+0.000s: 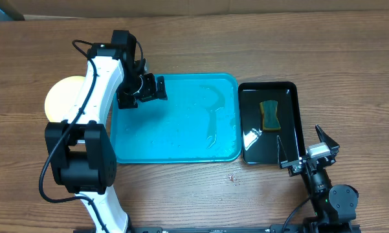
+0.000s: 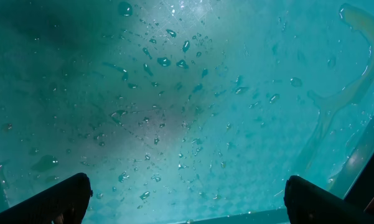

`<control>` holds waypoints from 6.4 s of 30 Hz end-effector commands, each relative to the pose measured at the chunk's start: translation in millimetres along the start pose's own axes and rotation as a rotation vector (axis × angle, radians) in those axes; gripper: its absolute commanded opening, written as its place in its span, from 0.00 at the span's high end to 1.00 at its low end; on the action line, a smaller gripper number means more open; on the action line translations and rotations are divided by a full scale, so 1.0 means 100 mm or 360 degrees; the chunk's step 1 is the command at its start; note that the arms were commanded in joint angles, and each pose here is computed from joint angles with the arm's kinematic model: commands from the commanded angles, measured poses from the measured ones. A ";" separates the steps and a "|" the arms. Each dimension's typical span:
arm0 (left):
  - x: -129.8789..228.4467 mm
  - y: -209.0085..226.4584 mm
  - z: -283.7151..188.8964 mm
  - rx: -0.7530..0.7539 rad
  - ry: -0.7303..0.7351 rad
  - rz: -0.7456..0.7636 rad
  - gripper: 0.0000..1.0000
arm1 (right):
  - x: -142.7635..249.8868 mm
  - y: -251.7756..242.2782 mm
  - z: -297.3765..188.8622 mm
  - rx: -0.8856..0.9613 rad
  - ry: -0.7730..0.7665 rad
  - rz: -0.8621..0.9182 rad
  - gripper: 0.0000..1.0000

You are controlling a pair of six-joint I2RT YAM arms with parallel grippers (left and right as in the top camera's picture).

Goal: Clean dirty plates on tray and stack at the side

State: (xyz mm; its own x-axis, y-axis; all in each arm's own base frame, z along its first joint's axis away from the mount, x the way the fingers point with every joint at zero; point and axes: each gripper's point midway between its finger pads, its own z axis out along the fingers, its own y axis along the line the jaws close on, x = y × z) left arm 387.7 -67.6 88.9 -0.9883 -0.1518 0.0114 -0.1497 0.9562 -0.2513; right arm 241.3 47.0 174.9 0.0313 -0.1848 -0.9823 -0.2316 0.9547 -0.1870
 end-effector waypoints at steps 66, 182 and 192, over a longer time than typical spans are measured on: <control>2.09 -0.09 -2.95 0.0644 -0.3237 0.0636 0.00 | 0.03 0.00 0.00 0.0009 0.0002 -0.0004 0.00; 1.31 0.67 -0.85 -0.0129 -0.2343 0.0538 0.00 | 0.03 0.00 0.00 0.0009 0.0001 0.0296 0.00; 1.31 0.67 -0.85 -0.0129 -0.2342 0.0537 0.00 | 0.03 0.00 0.00 0.0009 0.0001 0.0296 0.00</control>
State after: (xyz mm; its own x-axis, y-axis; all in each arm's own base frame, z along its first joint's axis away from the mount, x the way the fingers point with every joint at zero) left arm 246.1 -3.2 157.1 -0.0794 -0.0159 -0.9967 0.0239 0.9996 -0.0178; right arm 241.3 47.0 174.9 -0.0104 -0.0123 -0.9999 -0.2335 0.9723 -0.0096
